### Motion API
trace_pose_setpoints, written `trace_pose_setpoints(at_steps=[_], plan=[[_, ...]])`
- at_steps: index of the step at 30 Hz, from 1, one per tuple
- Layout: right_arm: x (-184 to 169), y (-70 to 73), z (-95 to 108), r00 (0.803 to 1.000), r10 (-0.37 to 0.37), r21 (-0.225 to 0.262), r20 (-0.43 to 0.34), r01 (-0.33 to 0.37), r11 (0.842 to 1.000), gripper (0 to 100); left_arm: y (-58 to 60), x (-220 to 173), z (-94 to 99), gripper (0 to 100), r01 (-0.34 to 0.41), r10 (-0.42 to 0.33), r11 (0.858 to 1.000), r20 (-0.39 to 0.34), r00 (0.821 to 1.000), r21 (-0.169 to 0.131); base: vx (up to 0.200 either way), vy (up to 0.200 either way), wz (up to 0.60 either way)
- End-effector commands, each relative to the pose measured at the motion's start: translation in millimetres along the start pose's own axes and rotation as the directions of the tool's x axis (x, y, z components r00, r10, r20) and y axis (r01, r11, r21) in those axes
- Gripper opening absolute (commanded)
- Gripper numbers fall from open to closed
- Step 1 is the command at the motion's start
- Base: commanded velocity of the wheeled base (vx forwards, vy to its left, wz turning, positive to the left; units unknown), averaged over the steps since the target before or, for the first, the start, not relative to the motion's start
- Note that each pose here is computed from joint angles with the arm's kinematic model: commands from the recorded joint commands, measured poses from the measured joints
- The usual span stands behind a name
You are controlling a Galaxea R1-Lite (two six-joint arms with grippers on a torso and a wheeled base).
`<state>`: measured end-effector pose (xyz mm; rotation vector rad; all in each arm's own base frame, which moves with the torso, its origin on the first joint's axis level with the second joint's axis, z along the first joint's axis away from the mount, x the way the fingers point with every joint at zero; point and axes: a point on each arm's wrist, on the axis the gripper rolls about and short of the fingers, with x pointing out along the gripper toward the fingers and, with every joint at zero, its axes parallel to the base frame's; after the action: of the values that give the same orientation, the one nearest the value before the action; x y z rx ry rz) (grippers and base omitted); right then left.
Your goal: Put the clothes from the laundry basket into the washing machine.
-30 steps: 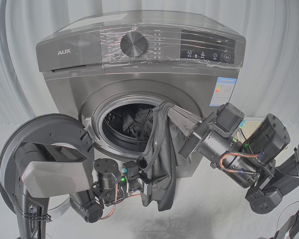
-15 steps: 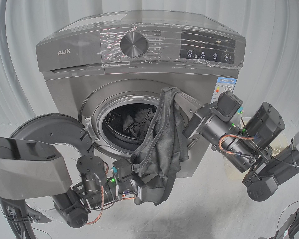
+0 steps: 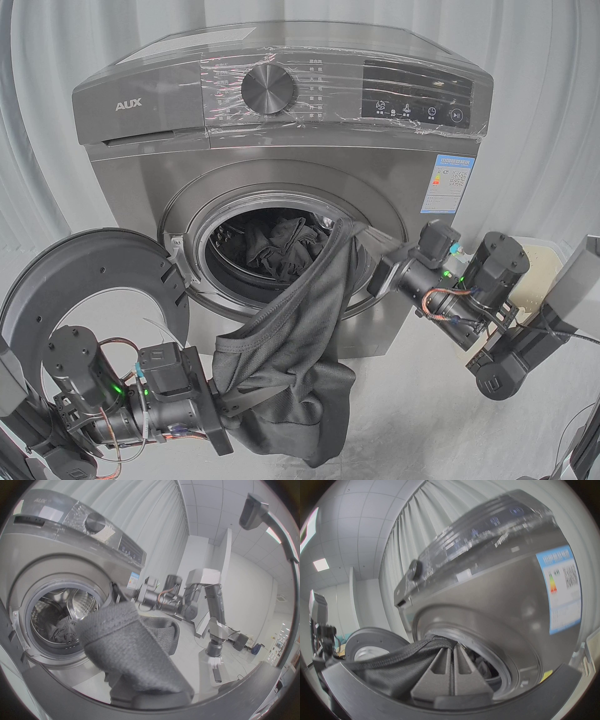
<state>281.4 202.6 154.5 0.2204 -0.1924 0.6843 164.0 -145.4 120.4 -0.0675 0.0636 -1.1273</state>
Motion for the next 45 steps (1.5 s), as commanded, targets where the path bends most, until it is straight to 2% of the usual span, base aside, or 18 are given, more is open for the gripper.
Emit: trace_pose_setpoints(at_steps=[1, 3, 4, 7, 10, 13, 18, 19, 22, 26, 30, 34, 35, 36, 38, 42, 44, 45], plan=[[-13.1, -7.0, -36.6, 0.992, -0.019, 0.004, -0.122, 0.020, 1.000, 0, -8.1, -12.1, 13.6, 0, 0.017, -0.018, 1.000, 0.058, 0.998, 0.022, 0.000, 0.000, 0.00], [-18.6, -7.3, -44.3, 0.987, -0.022, 0.007, -0.159, 0.023, 1.000, 0, -6.5, -11.5, 14.6, 0, 0.010, -0.011, 1.000, 0.063, 0.998, 0.020, 0.000, 0.000, 0.00], [-28.5, -6.6, -53.3, 0.977, -0.022, 0.009, -0.212, 0.024, 1.000, 0, -4.3, -9.3, 15.9, 0, -0.002, 0.001, 1.000, 0.070, 0.998, 0.024, 0.000, 0.000, 0.00], [-42.8, -5.8, -61.4, 0.961, -0.014, 0.013, -0.276, 0.018, 1.000, 0, -1.2, -4.8, 21.8, 0, -0.016, 0.013, 0.999, 0.097, 0.995, 0.036, 0.000, 0.000, 0.00], [-56.8, 0.5, -67.7, 0.941, 0.035, 0.024, -0.336, -0.028, 0.999, 0, 1.3, -1.3, 24.6, 0, -0.060, 0.055, 0.998, 0.115, 0.992, 0.035, 0.000, 0.000, 0.00], [-65.0, 8.8, -68.2, 0.930, 0.071, 0.035, -0.361, -0.062, 0.997, 0, 3.5, 1.0, 24.7, 0, -0.090, 0.086, 0.996, 0.119, 0.989, 0.027, 0.000, 0.000, 0.00], [-66.8, 23.6, -63.7, 0.930, 0.115, 0.045, -0.350, -0.106, 0.993, 0, 3.9, 2.3, 25.2, 0, -0.089, 0.087, 0.996, 0.122, 0.989, 0.008, 0.000, 0.000, 0.00], [-66.9, 26.0, -62.1, 0.931, 0.119, 0.045, -0.344, -0.110, 0.993, 100, 4.3, 2.4, 25.6, 0, -0.091, 0.090, 0.996, 0.124, 0.988, 0.008, 0.000, 0.000, 0.00], [-67.9, 30.0, -60.1, 0.933, 0.120, 0.044, -0.339, -0.112, 0.993, 100, 5.0, 2.5, 27.4, 0, -0.095, 0.093, 0.995, 0.131, 0.987, 0.009, 0.000, 0.000, 0.00], [-79.5, 28.3, -55.2, 0.935, 0.068, 0.023, -0.349, -0.064, 0.998, 100, 8.5, -0.8, 29.4, 0, -0.143, 0.141, 0.990, 0.144, 0.980, 0.007, 0.000, 0.000, 0.00], [-108.7, 17.8, -44.3, 0.924, -0.008, 0.003, -0.383, 0.010, 1.000, 100, 12.4, 0.0, 27.9, 0, -0.260, 0.259, 0.965, 0.148, 0.954, -0.013, 0.000, 0.000, 0.00], [-118.5, 3.9, -36.2, 0.924, -0.074, -0.014, -0.374, 0.075, 0.997, 100, 16.0, 5.9, 23.1, 0, -0.363, 0.364, 0.931, 0.137, 0.921, -0.037, 0.000, 0.000, 0.00], [-119.3, 2.9, -33.6, 0.927, -0.078, -0.016, -0.366, 0.077, 0.997, 100, 18.0, 7.6, 21.1, 0, -0.410, 0.412, 0.911, 0.132, 0.902, -0.040, 0.000, 0.000, 0.00], [-119.3, 3.0, -32.6, 0.929, -0.077, -0.016, -0.362, 0.077, 0.997, 100, 18.5, 8.3, 20.3, 0, -0.426, 0.427, 0.904, 0.130, 0.895, -0.043, 0.000, 0.000, 0.00], [-119.8, 2.3, -29.9, 0.932, -0.081, -0.015, -0.353, 0.080, 0.997, 100, 23.2, 16.4, 13.0, 0, -0.483, 0.486, 0.874, 0.106, 0.867, -0.052, 0.000, 0.000, 0.00], [-118.1, 2.1, -30.7, 0.933, -0.082, -0.014, -0.351, 0.082, 0.997, 100, 27.2, 24.7, -1.0, 0, -0.515, 0.517, 0.856, 0.053, 0.855, -0.034, 0.000, 0.000, 0.00], [-118.1, 2.4, -31.1, 0.932, -0.081, -0.013, -0.353, 0.081, 0.997, 100, 27.1, 28.5, -4.5, 0, -0.548, 0.550, 0.835, 0.043, 0.834, -0.045, 0.000, 0.000, 0.00], [-118.1, 2.4, -31.1, 0.932, -0.081, -0.013, -0.353, 0.081, 0.997, 100, 28.1, 29.9, -5.6, 0, -0.556, 0.558, 0.830, 0.041, 0.829, -0.046, 0.000, 0.000, 0.00]])
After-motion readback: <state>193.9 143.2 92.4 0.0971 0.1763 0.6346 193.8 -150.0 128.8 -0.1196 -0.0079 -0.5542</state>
